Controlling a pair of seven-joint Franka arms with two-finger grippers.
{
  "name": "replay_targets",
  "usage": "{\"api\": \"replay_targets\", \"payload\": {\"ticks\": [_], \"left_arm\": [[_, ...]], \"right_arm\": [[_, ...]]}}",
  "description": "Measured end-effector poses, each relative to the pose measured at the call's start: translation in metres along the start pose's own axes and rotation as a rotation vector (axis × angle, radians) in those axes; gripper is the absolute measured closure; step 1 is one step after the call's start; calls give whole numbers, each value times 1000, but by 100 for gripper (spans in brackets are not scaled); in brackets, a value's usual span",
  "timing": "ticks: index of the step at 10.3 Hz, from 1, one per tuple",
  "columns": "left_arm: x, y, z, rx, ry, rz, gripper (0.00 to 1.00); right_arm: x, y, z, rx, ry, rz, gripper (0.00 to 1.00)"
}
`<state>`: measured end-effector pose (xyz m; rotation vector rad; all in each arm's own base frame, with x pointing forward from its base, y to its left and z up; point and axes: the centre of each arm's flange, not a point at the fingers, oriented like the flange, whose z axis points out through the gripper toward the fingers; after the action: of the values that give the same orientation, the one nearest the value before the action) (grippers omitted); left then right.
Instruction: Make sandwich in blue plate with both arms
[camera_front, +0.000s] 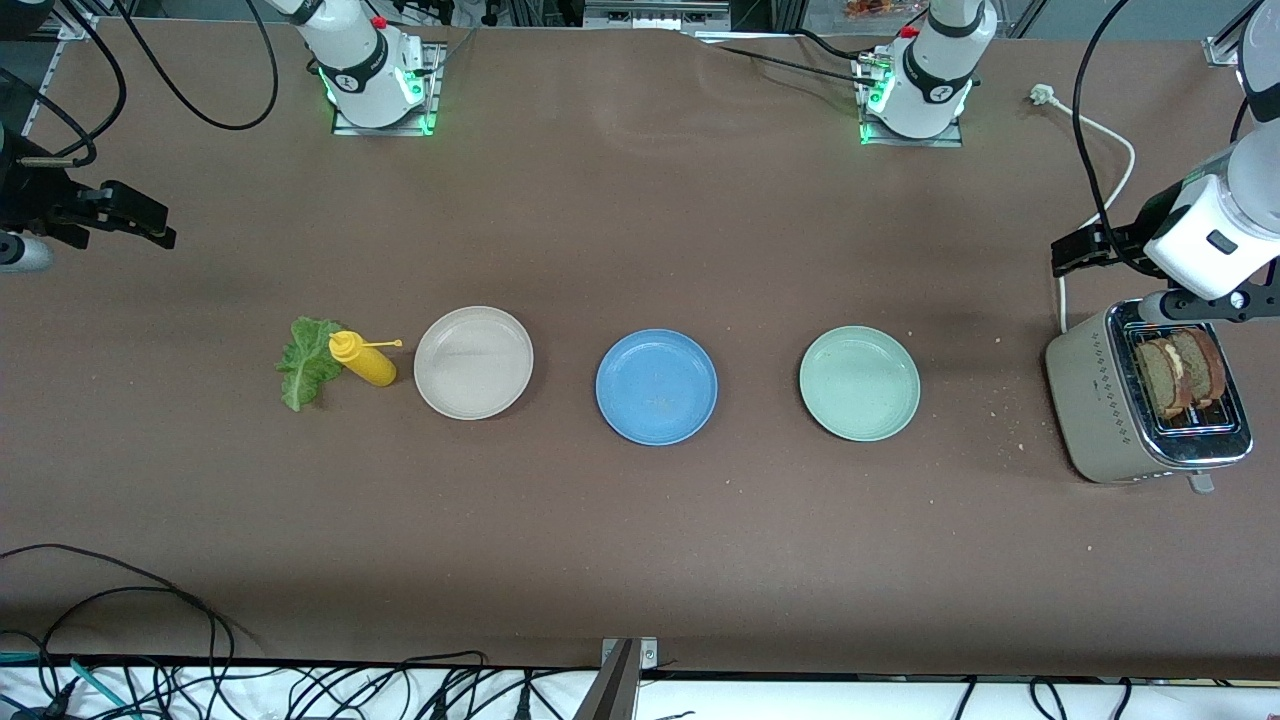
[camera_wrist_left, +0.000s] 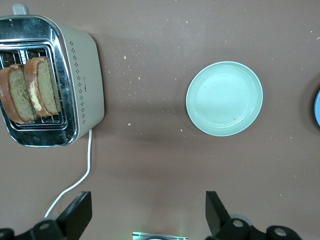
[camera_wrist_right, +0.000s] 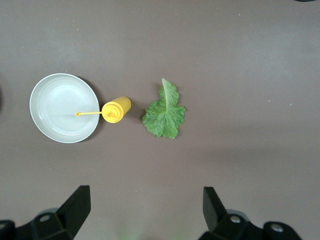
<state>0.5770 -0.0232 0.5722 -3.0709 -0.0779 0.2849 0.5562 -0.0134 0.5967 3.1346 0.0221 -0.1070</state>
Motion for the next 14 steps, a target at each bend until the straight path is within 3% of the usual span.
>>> {"api": "replay_targets", "payload": {"ticks": [14], "left_arm": [[-1, 1, 1, 2, -11, 3, 0]], "right_arm": [[0, 0, 0, 0, 0, 0, 0]]}}
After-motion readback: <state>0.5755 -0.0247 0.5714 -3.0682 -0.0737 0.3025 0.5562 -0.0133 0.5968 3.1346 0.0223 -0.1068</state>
